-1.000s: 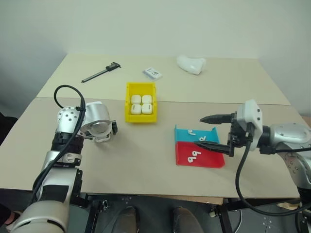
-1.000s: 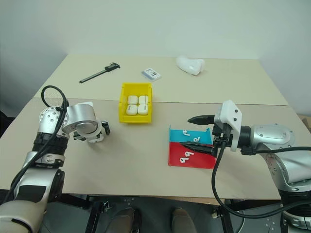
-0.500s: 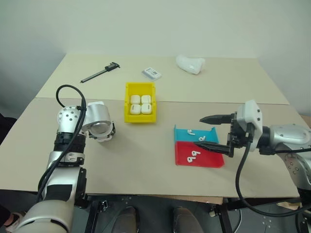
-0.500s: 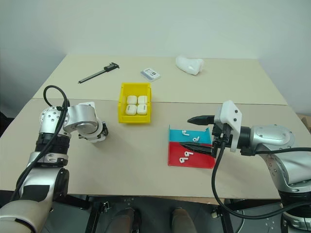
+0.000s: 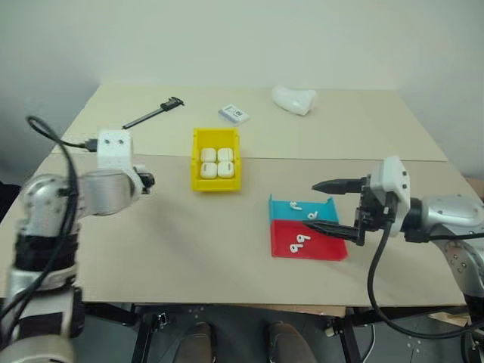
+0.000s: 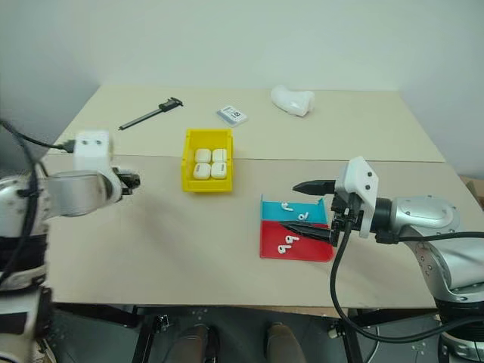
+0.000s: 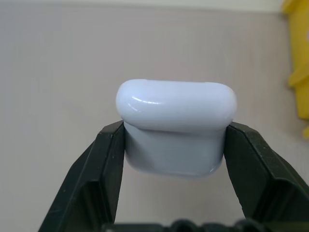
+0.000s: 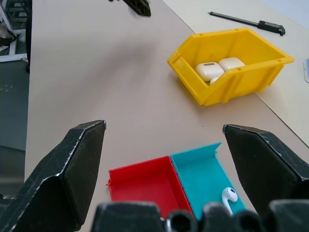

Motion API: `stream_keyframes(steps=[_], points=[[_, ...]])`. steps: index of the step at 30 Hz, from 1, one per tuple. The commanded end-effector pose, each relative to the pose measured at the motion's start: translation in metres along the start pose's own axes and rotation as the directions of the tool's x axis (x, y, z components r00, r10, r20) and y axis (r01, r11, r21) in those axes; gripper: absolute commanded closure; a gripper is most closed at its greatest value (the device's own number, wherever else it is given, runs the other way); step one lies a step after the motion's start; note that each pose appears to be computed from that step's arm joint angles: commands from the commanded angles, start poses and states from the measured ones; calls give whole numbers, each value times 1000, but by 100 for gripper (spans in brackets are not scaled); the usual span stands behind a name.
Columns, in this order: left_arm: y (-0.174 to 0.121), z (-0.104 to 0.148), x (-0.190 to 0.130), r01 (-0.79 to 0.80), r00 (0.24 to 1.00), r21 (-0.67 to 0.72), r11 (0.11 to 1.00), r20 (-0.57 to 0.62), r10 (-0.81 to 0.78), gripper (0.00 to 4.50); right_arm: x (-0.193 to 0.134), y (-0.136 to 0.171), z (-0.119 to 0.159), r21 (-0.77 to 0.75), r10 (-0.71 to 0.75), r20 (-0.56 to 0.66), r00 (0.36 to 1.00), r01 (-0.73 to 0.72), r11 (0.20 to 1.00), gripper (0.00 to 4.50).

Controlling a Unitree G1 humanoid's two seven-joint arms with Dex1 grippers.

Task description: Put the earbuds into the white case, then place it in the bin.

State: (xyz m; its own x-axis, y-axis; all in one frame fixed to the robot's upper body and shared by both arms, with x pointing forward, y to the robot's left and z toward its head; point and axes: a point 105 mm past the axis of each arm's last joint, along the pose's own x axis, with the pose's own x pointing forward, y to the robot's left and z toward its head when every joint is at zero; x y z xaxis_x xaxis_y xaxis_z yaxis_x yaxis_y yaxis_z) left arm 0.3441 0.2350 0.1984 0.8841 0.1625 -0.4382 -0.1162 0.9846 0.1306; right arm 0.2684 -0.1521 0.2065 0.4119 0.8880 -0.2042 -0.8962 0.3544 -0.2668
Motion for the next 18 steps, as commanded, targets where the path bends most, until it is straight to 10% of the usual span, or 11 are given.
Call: stream_keyframes(steps=[1,9,18], points=[[-9,18,-12,187,970,201,962,118,-213,172,-3,2,11,-46,-12,27,1000,13,999,0],[-22,35,-30,597,733,458,659,23,-680,172,-3,12,10,-45,-13,34,999,15,999,0],[-24,-26,-12,752,569,653,88,-576,-588,172,8,25,12,-45,-24,82,996,28,999,0]])
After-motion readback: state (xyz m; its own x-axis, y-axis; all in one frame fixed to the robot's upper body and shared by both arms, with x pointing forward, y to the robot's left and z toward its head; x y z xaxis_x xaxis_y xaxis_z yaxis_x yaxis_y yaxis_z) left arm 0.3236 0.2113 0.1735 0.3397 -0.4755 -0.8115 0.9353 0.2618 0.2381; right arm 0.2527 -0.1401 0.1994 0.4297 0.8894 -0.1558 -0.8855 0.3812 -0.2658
